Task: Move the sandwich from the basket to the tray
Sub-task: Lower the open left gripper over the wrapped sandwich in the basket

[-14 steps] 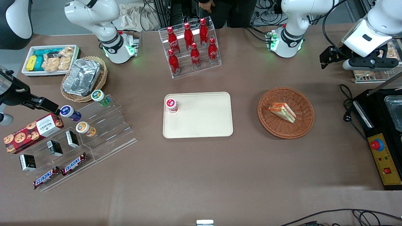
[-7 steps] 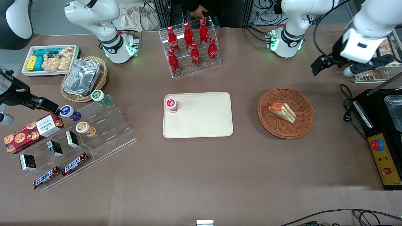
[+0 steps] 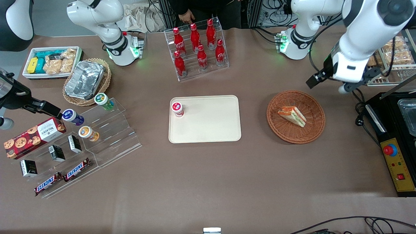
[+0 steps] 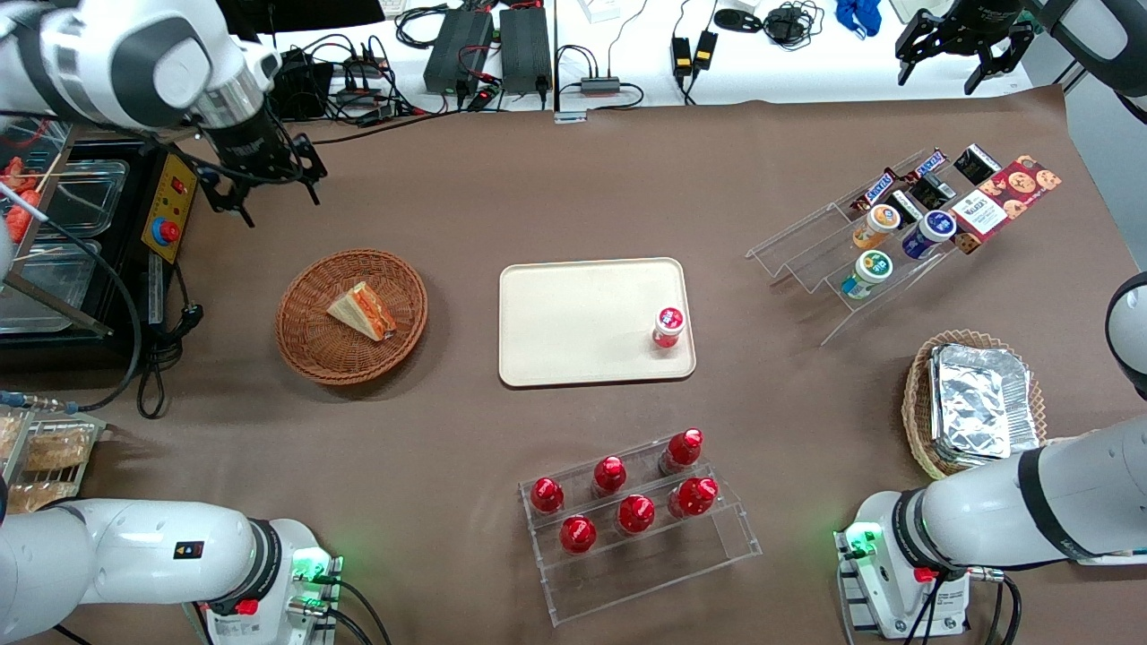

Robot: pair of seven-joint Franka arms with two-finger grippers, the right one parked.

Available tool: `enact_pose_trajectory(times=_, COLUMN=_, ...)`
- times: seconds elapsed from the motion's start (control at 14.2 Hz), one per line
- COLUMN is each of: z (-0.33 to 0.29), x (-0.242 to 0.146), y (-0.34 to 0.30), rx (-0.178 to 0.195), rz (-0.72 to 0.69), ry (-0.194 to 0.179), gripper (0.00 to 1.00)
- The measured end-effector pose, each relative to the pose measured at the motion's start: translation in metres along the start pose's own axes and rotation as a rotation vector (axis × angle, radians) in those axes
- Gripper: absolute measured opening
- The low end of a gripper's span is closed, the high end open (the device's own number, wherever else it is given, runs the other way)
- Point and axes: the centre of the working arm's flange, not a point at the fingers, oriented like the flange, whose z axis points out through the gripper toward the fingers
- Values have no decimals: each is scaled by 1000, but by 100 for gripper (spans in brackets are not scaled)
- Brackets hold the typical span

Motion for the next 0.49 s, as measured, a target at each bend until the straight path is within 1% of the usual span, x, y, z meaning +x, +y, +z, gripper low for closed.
enact_pose_trajectory(times=0.28, z=72, x=6, y=1, rx=-1, rz=-90, ry=-5, gripper=98)
enact_pose_trajectory(times=0.49, z=106, x=7, y=0, rx=-10, rz=-130, ry=0, gripper=99)
